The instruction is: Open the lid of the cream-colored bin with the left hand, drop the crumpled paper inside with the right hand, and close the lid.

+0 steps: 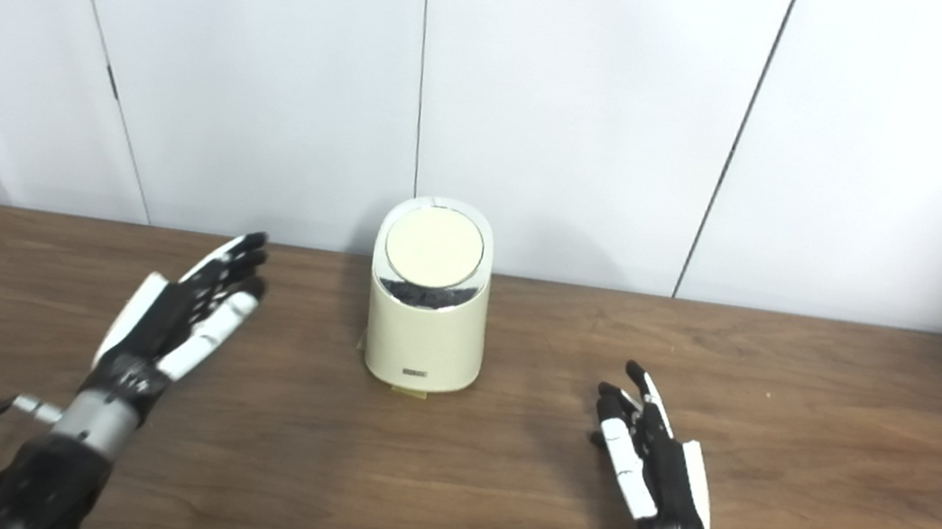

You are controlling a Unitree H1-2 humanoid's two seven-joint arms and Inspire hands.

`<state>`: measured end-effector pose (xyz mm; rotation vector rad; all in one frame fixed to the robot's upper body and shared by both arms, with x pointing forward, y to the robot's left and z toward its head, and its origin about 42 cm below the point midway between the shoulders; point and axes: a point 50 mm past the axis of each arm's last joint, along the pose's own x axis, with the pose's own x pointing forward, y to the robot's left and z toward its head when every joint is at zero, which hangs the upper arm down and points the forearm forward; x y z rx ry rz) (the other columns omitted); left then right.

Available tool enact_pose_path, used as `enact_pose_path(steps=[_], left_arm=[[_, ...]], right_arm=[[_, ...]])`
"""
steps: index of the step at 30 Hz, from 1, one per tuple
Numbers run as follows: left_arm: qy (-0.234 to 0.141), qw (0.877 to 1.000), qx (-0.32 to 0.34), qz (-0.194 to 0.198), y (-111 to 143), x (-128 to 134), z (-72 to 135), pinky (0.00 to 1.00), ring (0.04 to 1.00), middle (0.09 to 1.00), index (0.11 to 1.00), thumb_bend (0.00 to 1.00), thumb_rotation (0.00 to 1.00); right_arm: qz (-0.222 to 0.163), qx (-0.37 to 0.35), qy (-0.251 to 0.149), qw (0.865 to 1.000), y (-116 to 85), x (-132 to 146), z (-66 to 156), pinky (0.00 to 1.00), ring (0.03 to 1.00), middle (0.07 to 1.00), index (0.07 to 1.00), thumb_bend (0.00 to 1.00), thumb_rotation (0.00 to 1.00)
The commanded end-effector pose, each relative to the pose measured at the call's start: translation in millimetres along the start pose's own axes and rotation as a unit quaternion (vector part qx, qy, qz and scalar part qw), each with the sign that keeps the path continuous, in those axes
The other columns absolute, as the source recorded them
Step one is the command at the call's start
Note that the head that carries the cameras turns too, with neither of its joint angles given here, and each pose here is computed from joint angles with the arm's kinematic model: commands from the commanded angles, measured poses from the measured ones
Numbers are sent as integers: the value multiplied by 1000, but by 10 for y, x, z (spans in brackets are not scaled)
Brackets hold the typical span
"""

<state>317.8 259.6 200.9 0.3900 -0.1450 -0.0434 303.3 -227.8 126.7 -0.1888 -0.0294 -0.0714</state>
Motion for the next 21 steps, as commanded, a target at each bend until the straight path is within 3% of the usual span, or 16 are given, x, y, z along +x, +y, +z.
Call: enact_pose_path(steps=[1, 4, 11, 15, 21], left_arm=[[-37, 999, -13, 16, 35, 9, 115, 904, 942, 930, 995, 463, 828], [-14, 998, -53, 13, 1, -86, -35, 982, 971, 957, 999, 457, 858], [22, 984, -176, 21, -152, -306, -294, 1000, 986, 984, 1000, 473, 894], [33, 979, -198, 24, -215, -400, -391, 1000, 998, 997, 1000, 451, 960], [41, 975, -216, 30, -278, -494, -500, 1000, 1000, 996, 1000, 467, 932]], right_arm=[[-1, -3, -22, 1000, -43, 35, 110, 723, 843, 845, 932, 543, 881], [-5, 1, -25, 1000, -49, 23, 118, 744, 854, 864, 921, 564, 877], [4, 66, -29, 997, -65, -5, 144, 854, 914, 923, 927, 573, 840], [8, 87, -24, 996, -75, -25, 155, 904, 952, 964, 951, 536, 850], [12, 84, -23, 996, -119, -79, 154, 945, 987, 999, 977, 500, 944]])
